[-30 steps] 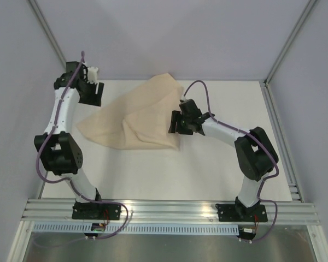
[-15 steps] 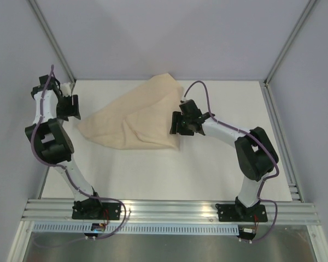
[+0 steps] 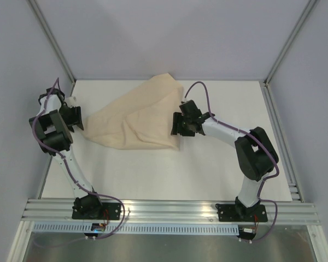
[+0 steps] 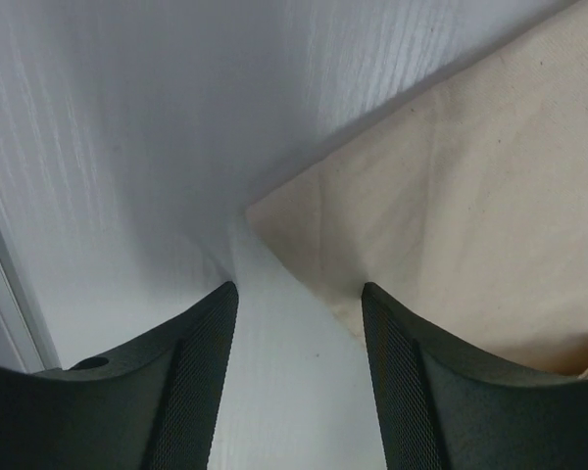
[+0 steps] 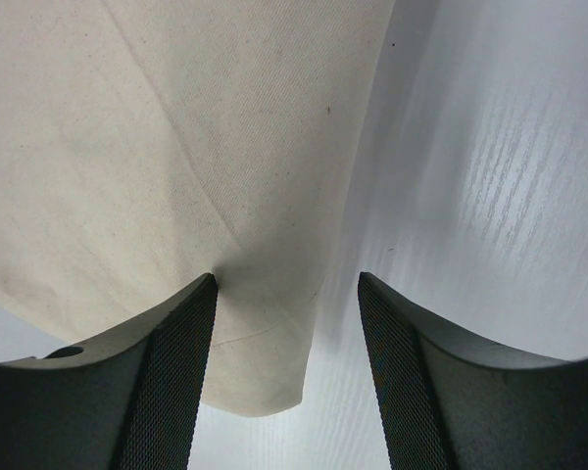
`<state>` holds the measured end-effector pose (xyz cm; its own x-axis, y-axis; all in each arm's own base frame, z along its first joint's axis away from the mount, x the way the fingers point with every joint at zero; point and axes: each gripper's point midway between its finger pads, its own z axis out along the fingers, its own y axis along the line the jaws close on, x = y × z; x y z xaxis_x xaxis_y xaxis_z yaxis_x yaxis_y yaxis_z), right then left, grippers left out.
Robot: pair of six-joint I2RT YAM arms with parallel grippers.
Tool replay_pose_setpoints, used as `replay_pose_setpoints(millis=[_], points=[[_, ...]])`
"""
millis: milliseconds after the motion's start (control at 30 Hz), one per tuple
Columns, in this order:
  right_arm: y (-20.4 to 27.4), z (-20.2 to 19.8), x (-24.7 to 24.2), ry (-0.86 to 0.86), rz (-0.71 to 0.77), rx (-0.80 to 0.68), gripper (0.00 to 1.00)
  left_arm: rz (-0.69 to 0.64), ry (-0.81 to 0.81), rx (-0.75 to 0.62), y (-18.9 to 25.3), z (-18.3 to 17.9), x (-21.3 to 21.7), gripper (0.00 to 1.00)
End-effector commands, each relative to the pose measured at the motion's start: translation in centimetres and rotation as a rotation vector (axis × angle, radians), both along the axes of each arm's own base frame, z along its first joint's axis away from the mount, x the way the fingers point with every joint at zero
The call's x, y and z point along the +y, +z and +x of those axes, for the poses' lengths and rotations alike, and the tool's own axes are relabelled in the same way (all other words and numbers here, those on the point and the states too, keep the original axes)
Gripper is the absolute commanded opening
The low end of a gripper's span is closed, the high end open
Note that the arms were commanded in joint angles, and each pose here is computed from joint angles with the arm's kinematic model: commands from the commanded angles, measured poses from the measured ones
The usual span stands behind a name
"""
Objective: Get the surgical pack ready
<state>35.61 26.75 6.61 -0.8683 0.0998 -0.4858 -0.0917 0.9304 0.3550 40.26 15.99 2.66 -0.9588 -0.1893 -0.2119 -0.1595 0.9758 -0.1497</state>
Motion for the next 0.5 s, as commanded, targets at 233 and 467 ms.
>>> replay_pose_setpoints(millis=[233, 467], points=[[1.4, 1.2, 0.4, -0.019, 0.003, -0.034, 0.62, -0.005, -0.067, 0.023, -3.1, 0.7, -0.1, 0.5], [1.6, 1.4, -0.2, -0.044, -0.015, -0.052, 0.62, -0.033, -0.105, -0.043, -3.2, 1.0, -1.1, 0.0]])
